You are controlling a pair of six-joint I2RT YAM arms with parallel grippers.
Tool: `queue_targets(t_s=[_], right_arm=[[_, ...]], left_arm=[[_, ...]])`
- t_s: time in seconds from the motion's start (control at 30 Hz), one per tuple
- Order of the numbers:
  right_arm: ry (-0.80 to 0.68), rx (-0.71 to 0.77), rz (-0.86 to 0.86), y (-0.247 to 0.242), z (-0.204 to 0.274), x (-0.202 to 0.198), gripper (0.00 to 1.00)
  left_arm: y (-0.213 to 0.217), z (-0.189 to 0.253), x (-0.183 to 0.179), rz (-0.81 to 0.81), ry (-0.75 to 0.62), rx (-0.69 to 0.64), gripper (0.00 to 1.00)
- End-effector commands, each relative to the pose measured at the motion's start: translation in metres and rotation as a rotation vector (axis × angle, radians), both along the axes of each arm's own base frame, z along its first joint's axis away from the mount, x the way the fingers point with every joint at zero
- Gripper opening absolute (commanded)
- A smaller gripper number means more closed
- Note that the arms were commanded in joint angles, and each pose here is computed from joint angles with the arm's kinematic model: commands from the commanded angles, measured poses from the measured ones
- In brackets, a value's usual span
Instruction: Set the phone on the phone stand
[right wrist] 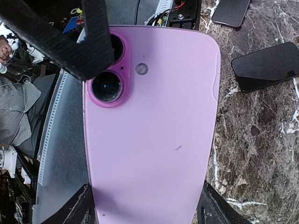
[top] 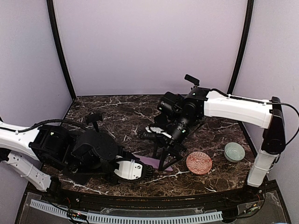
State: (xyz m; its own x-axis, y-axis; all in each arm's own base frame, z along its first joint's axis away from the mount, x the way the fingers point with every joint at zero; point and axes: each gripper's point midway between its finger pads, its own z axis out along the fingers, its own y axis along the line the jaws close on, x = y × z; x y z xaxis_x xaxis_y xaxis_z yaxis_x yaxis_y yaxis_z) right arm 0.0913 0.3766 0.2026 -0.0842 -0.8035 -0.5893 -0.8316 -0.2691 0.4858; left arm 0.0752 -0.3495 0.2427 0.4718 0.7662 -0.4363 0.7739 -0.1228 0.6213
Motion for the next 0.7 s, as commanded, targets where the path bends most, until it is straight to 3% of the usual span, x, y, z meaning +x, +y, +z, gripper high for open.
queue_targets(t_s=[0.0,0.27,0.5,0.63,0.67], right_arm=[[0.028,0.066,0.004,0.008,0.019,0.0,0.32],[0.032,0.08,0.007,0.008,0.027,-0.002,0.36],[-0.152,0.098,-0.04,-0.006,0.047,0.017,0.77],[-0.245,0.16,-0.095,-0.016,0.075,0.034,0.9],[-0.267,0.159,-0.1,-0.017,0.075,0.036,0.92]], left_arm=[[0.004,0.0,0.004,0.024,-0.022,0.006,0.23],[0.004,0.013,0.022,0.072,-0.144,-0.031,0.04],[0.006,0.029,0.027,0.111,-0.153,-0.068,0.0],[0.005,0.028,0.024,0.131,-0.092,-0.087,0.0],[0.003,0.031,0.022,0.142,-0.024,-0.124,0.0]])
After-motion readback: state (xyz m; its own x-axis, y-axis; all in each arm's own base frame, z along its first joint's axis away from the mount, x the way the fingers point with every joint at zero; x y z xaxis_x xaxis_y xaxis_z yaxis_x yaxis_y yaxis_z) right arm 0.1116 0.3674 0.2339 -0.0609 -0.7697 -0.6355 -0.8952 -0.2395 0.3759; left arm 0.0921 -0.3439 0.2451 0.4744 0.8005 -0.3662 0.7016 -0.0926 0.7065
